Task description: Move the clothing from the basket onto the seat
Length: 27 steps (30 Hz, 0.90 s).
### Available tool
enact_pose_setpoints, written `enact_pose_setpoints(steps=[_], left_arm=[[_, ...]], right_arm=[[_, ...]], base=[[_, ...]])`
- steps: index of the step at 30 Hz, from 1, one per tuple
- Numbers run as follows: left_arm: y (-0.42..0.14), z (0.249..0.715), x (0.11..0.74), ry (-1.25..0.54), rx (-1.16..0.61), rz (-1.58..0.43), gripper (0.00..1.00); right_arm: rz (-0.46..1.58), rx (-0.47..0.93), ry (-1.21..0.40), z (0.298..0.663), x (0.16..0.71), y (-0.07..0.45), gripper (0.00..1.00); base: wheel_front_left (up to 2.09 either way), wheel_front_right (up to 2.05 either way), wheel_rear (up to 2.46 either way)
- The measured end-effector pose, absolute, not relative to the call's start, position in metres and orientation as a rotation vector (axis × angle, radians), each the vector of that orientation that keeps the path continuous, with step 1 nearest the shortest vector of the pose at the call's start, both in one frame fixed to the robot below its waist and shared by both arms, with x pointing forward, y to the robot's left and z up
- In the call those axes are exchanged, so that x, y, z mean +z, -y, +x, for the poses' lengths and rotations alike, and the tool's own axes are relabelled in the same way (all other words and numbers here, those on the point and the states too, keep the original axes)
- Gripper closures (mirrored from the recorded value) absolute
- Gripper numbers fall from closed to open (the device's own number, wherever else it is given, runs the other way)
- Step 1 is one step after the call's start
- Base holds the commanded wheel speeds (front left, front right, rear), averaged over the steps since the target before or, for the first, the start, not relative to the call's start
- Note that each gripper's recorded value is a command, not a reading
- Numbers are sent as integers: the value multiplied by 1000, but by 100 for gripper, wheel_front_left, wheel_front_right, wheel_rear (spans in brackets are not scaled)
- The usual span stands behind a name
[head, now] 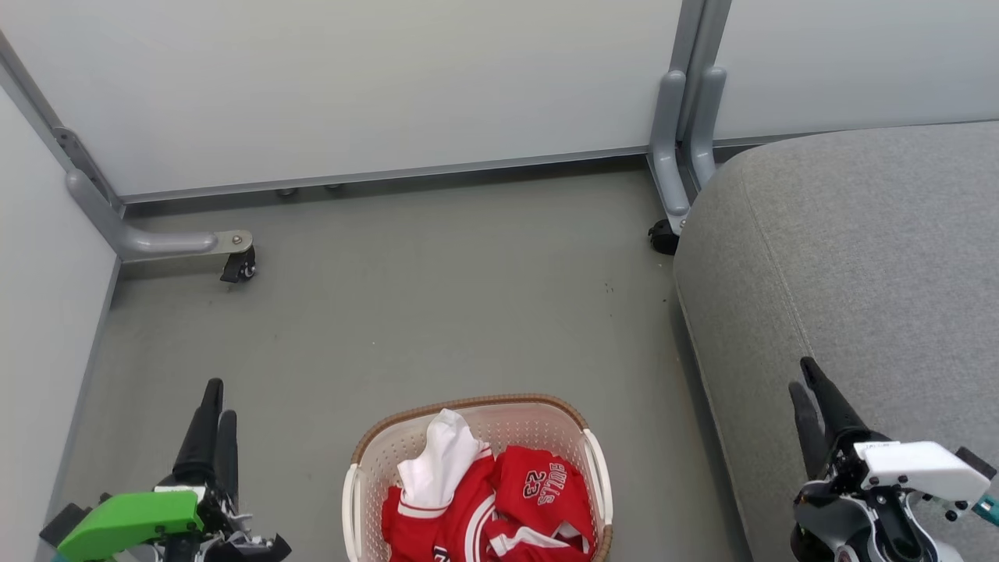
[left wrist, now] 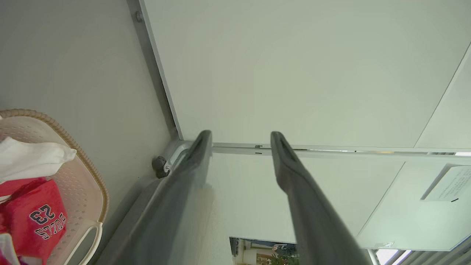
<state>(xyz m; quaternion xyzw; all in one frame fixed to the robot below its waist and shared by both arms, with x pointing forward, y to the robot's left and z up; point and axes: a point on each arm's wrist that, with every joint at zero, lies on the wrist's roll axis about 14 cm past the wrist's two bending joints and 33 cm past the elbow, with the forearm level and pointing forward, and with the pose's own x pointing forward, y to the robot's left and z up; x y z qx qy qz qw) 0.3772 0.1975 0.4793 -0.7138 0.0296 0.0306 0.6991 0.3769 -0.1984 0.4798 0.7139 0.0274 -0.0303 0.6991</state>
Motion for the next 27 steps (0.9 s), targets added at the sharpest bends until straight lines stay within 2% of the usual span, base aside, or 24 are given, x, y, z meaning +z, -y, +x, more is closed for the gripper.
enact_pose_setpoints(steps=[10, 27], left_arm=[[-190, 373, 473, -85, 82, -1537, 0], [-193, 372, 490, -37, 50, -1128, 0]], right_arm=[[1516, -100, -83, 372, 469, 195, 0], [1100, -7, -64, 376, 490, 178, 0]], base=[[0, 0, 0], [0, 0, 0]])
